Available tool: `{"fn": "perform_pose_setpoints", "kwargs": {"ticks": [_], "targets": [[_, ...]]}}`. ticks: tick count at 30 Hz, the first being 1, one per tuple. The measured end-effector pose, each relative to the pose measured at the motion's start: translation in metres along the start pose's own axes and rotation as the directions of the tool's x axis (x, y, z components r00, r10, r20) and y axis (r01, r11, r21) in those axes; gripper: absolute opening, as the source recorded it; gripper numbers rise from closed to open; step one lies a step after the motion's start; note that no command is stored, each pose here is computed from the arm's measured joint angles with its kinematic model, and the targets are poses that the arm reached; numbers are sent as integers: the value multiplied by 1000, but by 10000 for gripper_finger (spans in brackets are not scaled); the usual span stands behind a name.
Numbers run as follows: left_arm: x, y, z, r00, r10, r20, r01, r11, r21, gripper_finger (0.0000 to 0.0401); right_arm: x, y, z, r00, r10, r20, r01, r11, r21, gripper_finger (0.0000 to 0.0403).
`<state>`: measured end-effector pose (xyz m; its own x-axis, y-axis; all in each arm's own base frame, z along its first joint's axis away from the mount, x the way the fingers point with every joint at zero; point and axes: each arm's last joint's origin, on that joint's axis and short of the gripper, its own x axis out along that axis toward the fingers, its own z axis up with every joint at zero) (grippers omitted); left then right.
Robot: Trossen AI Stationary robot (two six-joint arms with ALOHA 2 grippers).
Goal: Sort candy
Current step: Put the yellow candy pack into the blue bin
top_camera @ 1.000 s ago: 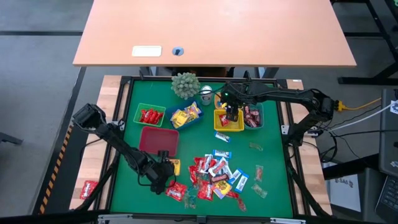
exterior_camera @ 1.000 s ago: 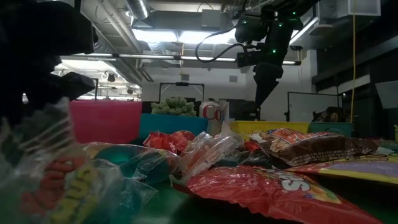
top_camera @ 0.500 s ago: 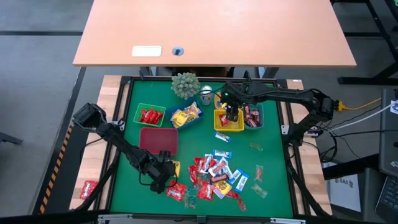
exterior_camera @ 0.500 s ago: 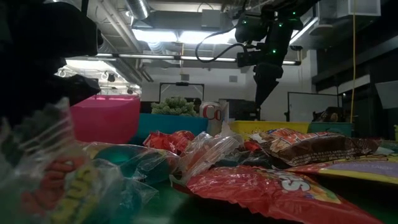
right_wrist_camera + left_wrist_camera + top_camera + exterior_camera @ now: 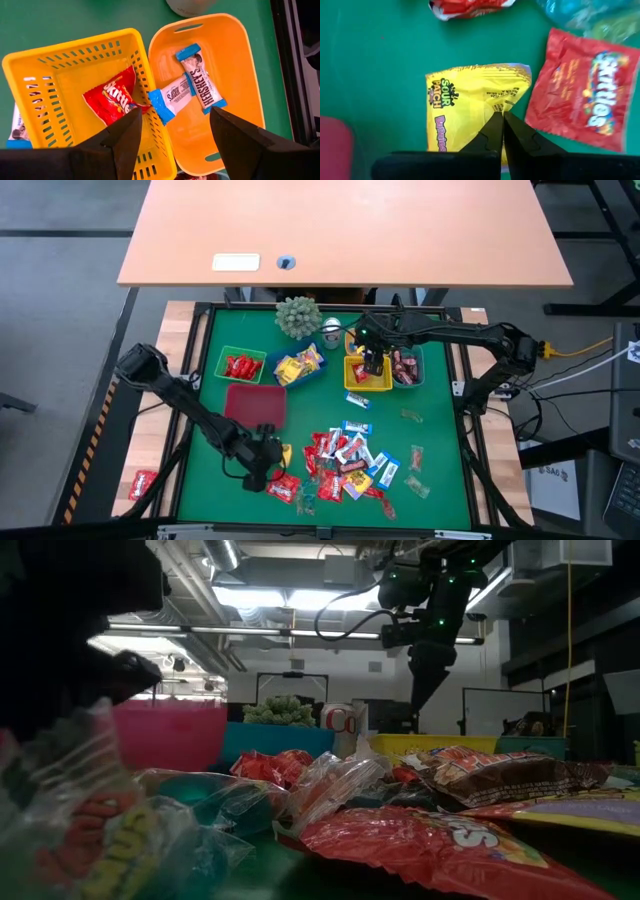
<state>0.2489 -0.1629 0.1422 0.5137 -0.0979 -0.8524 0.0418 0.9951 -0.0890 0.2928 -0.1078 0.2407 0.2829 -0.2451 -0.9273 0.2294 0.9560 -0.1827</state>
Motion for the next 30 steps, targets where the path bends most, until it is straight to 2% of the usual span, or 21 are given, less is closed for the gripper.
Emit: {"fn": "perform_pose_setpoints", "kwargs": {"ticks": [9, 14, 20, 27, 30], "targets": [[-36, 2, 16, 988, -40, 147, 49, 997, -54, 0, -8, 0, -6, 998, 10, -56, -10, 1000, -9, 232], [-60, 16, 34, 947, 59, 317, -14, 990, -141, 0, -26, 4, 4, 998, 42, -40, -43, 999, -30, 232], [-76, 47, 49, 885, 222, 410, -118, 957, -265, 0, -49, 37, 19, 987, 156, 44, -149, 980, -130, 232], [-77, 89, 62, 849, 351, 395, -255, 927, -274, 0, -62, 88, 13, 975, 222, -4, -214, 935, -284, 232], [-77, 108, 66, 836, 401, 375, -315, 910, -270, 0, -67, 106, 8, 971, 238, -29, -236, 927, -291, 232]]}}
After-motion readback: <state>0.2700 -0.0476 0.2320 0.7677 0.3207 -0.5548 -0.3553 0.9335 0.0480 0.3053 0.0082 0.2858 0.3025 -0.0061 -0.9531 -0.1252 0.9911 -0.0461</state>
